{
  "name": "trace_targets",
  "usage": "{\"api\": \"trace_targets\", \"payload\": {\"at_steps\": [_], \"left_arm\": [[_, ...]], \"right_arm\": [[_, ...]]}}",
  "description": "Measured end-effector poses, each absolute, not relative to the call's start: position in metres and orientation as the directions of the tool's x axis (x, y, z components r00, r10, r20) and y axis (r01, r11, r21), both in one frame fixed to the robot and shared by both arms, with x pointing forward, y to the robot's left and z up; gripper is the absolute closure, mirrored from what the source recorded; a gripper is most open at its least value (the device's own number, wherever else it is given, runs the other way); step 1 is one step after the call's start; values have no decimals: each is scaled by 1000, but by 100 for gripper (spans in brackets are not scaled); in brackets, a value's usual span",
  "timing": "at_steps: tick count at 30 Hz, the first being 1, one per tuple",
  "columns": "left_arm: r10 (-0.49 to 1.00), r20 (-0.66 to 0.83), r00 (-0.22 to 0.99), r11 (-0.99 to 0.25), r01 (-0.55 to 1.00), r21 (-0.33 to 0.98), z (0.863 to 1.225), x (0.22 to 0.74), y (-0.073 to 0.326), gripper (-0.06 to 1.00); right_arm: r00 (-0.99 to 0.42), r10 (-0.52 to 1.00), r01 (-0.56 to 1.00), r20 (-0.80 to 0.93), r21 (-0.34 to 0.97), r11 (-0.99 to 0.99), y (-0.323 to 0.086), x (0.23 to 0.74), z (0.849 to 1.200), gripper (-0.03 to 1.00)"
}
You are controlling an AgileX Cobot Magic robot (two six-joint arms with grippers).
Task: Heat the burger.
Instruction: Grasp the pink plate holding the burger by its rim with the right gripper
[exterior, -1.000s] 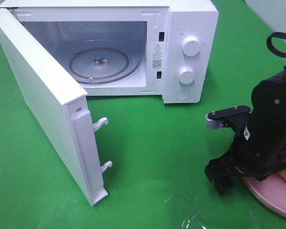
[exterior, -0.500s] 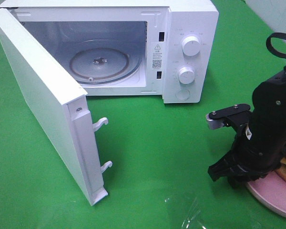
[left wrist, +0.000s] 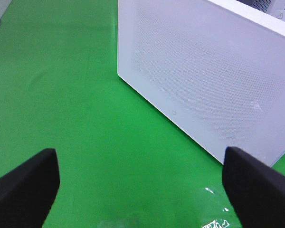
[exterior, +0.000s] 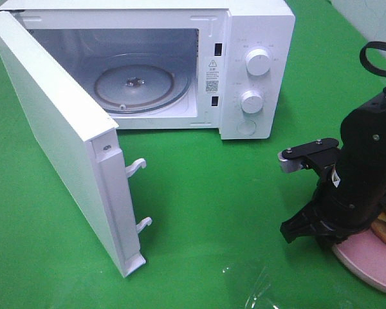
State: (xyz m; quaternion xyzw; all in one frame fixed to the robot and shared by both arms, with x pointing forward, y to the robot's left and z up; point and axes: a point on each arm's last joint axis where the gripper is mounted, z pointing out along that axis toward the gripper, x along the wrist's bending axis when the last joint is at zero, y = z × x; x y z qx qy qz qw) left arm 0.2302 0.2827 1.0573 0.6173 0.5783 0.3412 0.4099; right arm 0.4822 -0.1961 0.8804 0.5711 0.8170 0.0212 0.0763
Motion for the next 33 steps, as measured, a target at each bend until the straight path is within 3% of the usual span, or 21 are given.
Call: {"api": "trace_targets", "payload": {"at_steps": [8, 17, 33], "left_arm": [[994, -53, 98, 5, 434, 901, 1057, 230, 283, 10], [994, -53, 98, 5, 434, 901, 1057, 230, 283, 10], [994, -53, 98, 5, 434, 901, 1057, 230, 283, 10]], "right_arm": [[-333, 937, 932, -104, 117, 344, -197, 482, 880, 81], [-340, 921, 927, -189, 98, 362, -197, 475, 892, 92], [-384, 869, 896, -311, 102, 433, -176, 456, 907, 94]]}}
